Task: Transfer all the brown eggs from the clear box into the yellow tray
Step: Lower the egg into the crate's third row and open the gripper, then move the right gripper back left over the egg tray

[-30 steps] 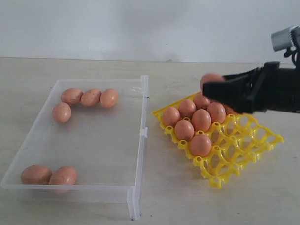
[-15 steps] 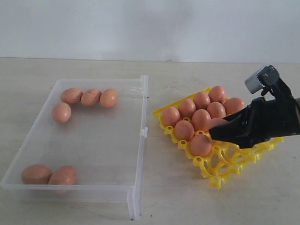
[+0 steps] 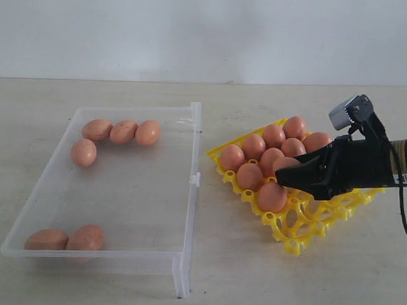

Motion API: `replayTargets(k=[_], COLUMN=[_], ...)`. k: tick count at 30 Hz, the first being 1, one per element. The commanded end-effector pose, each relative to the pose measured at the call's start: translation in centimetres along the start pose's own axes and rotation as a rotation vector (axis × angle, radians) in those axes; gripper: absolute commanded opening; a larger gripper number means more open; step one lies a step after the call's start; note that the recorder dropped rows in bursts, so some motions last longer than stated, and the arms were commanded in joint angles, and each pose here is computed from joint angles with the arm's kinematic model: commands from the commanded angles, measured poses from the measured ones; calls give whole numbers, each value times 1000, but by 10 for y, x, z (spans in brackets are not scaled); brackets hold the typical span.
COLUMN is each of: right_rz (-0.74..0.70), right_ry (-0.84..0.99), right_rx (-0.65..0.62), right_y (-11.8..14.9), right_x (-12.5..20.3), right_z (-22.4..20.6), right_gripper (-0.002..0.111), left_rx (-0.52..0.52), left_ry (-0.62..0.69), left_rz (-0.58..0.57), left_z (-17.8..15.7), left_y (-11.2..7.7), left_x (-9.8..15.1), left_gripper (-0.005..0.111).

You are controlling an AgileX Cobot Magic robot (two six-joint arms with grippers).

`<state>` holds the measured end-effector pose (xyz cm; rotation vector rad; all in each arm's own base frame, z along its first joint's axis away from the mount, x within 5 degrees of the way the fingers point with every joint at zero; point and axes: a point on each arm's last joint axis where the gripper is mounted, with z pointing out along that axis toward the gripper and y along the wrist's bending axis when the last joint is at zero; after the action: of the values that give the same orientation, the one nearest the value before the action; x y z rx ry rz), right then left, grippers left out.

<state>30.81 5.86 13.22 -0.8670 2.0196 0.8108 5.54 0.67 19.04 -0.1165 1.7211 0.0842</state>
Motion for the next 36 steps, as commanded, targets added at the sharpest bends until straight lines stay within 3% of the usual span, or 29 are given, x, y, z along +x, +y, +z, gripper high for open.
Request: replayTargets(k=[1, 10, 20, 26, 36], right_rz=[-53, -32, -14, -5, 6], right_ry=[-31, -82, -79, -87, -104], right_rx=[2, 54, 57, 64, 69], right_y=[-2, -6, -7, -7, -8], right_x=[-2, -6, -6, -7, -8], right_z=[-1, -1, -1, -2, -2], right_gripper=[0, 3, 50, 69, 71], left_rx=[5, 5, 5, 5, 5], left_ry=[-8, -8, -8, -8, -8], left_rz=[-4, -4, -4, -4, -4], left_z=[-1, -1, -1, -1, -1], left_y=[0, 0, 0, 0, 0], left_x=[-2, -2, -2, -2, -2], left_gripper=[-4, -4, -4, -4, -4])
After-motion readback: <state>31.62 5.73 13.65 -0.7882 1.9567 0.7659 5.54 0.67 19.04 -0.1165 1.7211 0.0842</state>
